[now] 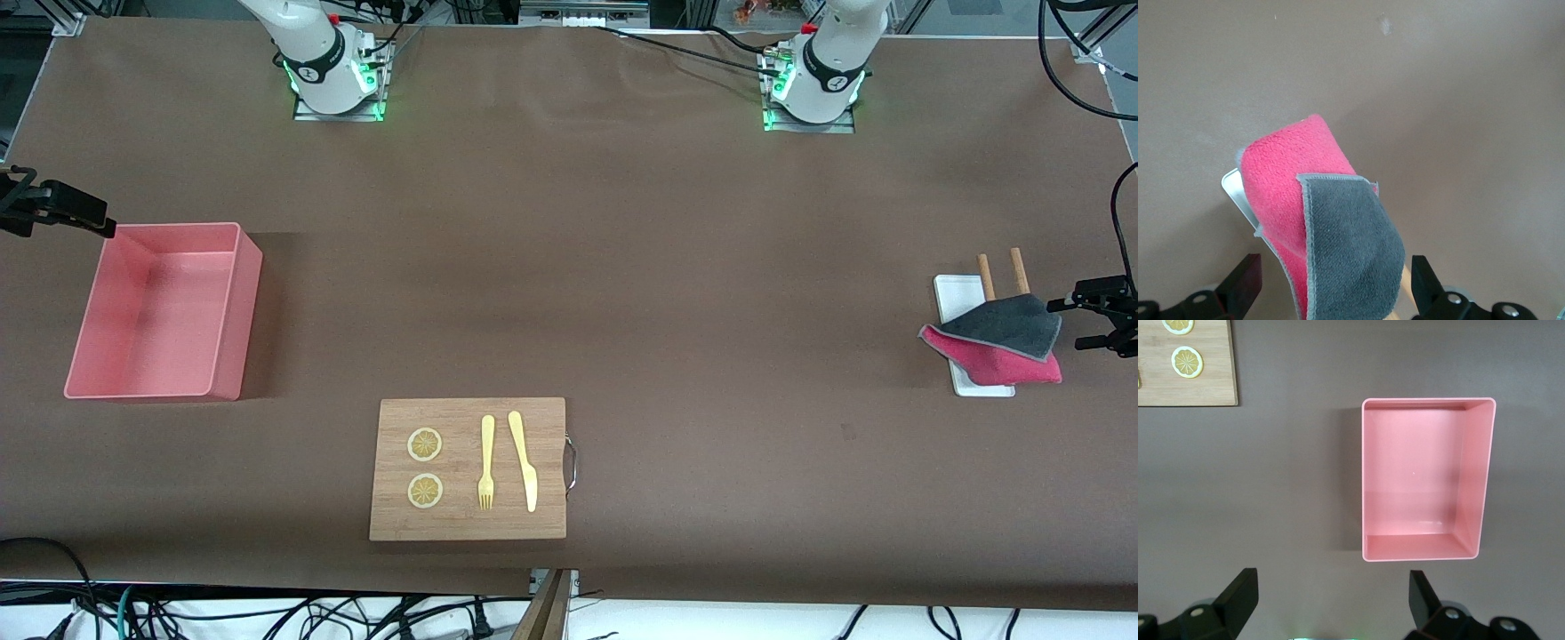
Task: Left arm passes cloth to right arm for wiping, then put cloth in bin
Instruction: 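Lower the left gripper and grasp the pink-and-grey cloth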
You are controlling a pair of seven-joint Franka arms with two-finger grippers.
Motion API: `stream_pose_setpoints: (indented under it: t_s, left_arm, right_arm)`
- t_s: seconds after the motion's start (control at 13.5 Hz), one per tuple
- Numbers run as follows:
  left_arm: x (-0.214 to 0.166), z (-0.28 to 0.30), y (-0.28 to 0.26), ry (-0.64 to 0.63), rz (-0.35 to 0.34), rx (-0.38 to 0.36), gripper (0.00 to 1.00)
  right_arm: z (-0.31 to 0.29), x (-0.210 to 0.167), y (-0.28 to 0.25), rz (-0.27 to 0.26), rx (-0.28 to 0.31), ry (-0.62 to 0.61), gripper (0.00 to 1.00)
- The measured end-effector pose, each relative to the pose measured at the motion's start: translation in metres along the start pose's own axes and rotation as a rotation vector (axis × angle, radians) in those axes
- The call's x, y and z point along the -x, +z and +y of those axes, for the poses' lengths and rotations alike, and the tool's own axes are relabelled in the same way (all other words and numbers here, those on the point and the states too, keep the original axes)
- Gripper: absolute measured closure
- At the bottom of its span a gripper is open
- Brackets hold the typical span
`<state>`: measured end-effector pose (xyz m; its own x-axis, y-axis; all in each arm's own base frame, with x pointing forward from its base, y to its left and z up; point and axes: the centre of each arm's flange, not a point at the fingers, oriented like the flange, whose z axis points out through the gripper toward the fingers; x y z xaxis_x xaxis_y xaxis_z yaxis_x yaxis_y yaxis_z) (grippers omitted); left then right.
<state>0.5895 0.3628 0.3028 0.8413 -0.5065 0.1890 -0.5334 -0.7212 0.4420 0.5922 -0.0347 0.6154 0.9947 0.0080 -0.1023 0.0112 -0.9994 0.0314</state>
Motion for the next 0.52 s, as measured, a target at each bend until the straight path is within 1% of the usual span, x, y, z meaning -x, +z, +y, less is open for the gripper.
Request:
stream_pose_setpoints:
  t_s: [0.07,0.15,0.22,0.3,0.37,0.44,0.52]
  left_arm:
    - [0.001,-0.002,0.005,0.005,-0.002,0.007,0.18]
    - [0.003,-0.005,0.01,0.007,-0.003,0.016,0.27]
    - [0.005,-0.007,0.014,0.006,-0.004,0.021,0.27]
    - [0.006,-0.008,0.015,0.006,-0.004,0.023,0.37]
    - [0.007,-0.009,0.014,0.006,-0.003,0.022,0.42]
    - [0.008,-0.009,0.013,0.004,-0.001,0.019,0.44]
    - [0.01,-0.01,0.011,0.003,0.001,0.018,0.53]
  right_arm:
    - [0.0,0.0,0.0,0.0,0.0,0.0,0.0]
    - [0.0,0.0,0.0,0.0,0.0,0.0,0.0]
    - [0.0,0.0,0.0,0.0,0.0,0.0,0.0]
    - [0.0,0.0,0.0,0.0,-0.001,0.0,0.0]
    - [0.0,0.0,0.0,0.0,-0.001,-0.001,0.0]
    - [-0.001,0.0,0.0,0.0,-0.001,-0.001,0.0]
    - [-0.001,0.0,0.0,0.0,-0.001,-0.001,0.0]
